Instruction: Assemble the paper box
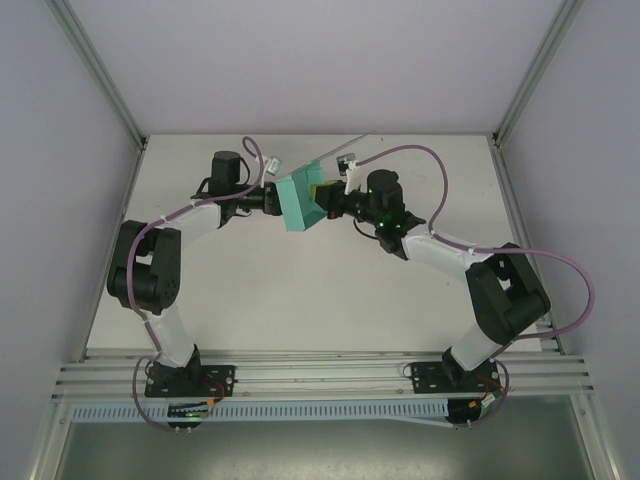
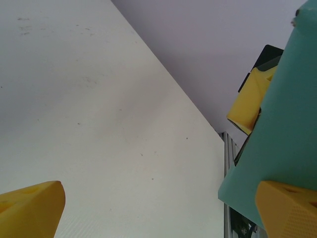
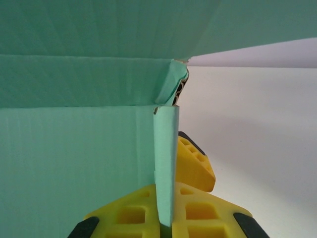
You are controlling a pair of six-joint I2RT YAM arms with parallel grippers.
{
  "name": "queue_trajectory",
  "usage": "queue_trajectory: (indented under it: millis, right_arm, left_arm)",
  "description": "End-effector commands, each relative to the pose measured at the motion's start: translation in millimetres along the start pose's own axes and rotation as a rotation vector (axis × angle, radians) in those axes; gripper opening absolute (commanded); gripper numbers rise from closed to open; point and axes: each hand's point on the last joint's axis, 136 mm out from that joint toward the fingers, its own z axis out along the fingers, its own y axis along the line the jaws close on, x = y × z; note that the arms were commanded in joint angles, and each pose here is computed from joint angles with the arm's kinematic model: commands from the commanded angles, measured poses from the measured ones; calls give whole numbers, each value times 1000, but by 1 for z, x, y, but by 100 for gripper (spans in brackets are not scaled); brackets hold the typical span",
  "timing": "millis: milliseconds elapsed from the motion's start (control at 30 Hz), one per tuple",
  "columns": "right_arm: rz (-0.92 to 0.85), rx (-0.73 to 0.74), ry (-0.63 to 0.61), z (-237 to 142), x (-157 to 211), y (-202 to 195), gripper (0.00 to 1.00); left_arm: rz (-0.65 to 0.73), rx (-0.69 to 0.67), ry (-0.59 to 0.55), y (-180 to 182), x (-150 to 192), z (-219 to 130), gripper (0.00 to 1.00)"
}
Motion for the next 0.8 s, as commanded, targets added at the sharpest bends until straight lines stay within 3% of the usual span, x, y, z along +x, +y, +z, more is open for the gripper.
queue_trajectory:
  millis: [0, 333, 433, 533, 767]
  right_arm:
    - [-13, -143, 109, 12, 27, 38, 8]
    - [-26, -223, 184, 15, 41, 55, 14]
    - [-33, -202, 195, 16, 42, 54, 3]
    - [-59, -111, 189, 16, 41, 46, 0]
    - [-245, 275, 247, 16, 49, 6, 0]
  left_arm:
    - [112, 66, -7, -28, -17, 7, 99]
    - [120, 56, -9, -27, -21, 7, 99]
    - [126, 45, -9, -28, -22, 6, 99]
    - [130, 39, -11, -30, -22, 5, 99]
    - [160, 36, -27, -40, -27, 0, 99]
